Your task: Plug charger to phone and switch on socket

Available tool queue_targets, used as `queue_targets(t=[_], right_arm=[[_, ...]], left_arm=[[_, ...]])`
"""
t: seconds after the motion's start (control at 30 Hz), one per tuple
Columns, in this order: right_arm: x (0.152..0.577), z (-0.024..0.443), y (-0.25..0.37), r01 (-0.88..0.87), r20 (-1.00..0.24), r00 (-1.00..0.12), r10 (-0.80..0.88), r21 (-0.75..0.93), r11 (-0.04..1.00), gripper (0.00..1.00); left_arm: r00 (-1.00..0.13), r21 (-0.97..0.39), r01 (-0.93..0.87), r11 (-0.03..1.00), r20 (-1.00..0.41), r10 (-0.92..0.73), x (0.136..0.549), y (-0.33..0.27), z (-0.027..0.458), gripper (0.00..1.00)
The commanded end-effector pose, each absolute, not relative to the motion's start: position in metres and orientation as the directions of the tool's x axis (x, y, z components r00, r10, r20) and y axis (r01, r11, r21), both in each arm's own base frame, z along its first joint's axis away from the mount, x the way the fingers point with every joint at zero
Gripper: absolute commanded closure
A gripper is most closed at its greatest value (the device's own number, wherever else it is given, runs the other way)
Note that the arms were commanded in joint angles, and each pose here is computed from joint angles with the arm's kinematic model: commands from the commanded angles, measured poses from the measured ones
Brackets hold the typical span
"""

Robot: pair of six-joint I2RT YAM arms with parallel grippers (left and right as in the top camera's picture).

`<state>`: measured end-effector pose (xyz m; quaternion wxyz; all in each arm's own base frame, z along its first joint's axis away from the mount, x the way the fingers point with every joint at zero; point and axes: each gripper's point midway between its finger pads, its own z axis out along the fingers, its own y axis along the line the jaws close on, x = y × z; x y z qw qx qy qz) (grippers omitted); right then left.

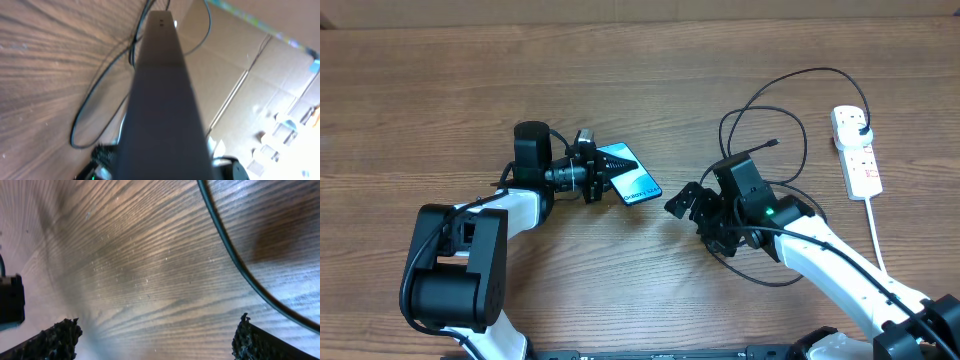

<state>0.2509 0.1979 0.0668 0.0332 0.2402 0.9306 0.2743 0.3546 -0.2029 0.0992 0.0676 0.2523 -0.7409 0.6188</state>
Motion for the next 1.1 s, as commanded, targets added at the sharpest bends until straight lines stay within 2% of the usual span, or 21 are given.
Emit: queue_targets(t=[0.0, 0.33, 1.07], right_arm=[[0.260, 0.085, 0.205, 0.360, 0.032, -0.910, 0.413, 0.553, 0.751, 0.00], [0.267, 0.095, 0.207, 0.359, 0.017, -0.906, 0.424, 0.563, 0.744, 0.00], [0.267, 0.095, 0.207, 0.358, 0.016, -0.906, 0.423, 0.563, 0.745, 0.00]], left_arm=[[-0.855, -0.889, -0.447, 0.101, 0.392, -0.338, 0.369, -0.199, 0.103, 0.96], [-0.881, -0.897, -0.431, 0.097, 0.395, -0.261, 0.358, -0.204, 0.109, 0.96], [-0.889, -0.901, -0.424, 0.095, 0.394, -0.231, 0.354, -0.205, 0.112, 0.96]])
